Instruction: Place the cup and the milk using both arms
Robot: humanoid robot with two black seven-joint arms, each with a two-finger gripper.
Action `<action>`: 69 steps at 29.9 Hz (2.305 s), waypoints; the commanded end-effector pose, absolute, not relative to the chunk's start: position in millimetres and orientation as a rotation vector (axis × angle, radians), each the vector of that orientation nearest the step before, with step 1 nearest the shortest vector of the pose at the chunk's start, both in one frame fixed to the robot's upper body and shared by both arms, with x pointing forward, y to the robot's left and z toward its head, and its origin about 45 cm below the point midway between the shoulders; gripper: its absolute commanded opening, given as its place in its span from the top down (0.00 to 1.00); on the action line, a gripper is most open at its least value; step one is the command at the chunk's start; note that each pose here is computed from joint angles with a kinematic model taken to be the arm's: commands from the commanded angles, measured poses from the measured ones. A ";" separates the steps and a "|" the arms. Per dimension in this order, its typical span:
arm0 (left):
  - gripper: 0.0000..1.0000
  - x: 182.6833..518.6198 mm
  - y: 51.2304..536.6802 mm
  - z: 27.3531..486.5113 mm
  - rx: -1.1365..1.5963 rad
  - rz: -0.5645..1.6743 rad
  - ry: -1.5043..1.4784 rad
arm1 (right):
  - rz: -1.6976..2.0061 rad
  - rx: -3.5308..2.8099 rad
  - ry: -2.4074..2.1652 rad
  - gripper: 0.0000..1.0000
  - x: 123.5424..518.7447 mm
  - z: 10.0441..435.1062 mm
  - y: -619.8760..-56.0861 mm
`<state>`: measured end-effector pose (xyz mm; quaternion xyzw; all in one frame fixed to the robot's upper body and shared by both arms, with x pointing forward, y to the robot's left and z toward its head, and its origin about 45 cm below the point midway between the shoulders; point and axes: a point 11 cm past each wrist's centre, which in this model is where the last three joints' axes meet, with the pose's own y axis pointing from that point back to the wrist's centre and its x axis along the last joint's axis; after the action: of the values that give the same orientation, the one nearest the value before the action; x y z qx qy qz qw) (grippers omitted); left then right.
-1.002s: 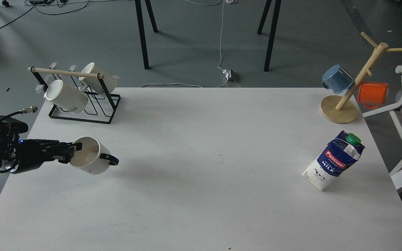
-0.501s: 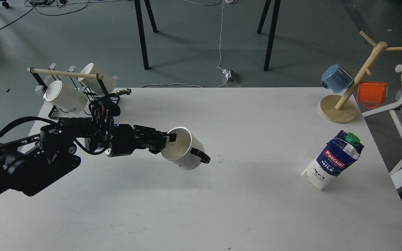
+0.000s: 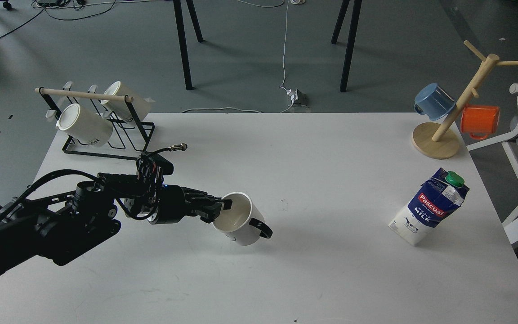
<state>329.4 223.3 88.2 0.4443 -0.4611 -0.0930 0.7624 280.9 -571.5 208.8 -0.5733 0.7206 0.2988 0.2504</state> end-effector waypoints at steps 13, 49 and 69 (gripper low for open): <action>0.57 331.0 222.6 90.5 0.962 -0.190 -1.004 | 0.831 -1.563 1.954 0.04 279.4 205.3 -567.7; 0.06 356.0 250.1 131.8 0.719 0.324 -0.617 | 1.700 -1.801 1.668 0.02 179.6 71.4 -407.1; 0.05 349.7 256.9 120.8 0.737 0.330 -0.591 | 1.581 -1.708 1.593 0.02 210.5 75.7 -393.6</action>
<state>349.5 254.3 122.4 0.3499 -0.2851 0.1560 0.8786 208.9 -392.9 74.5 -0.5977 0.5570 0.5549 0.1569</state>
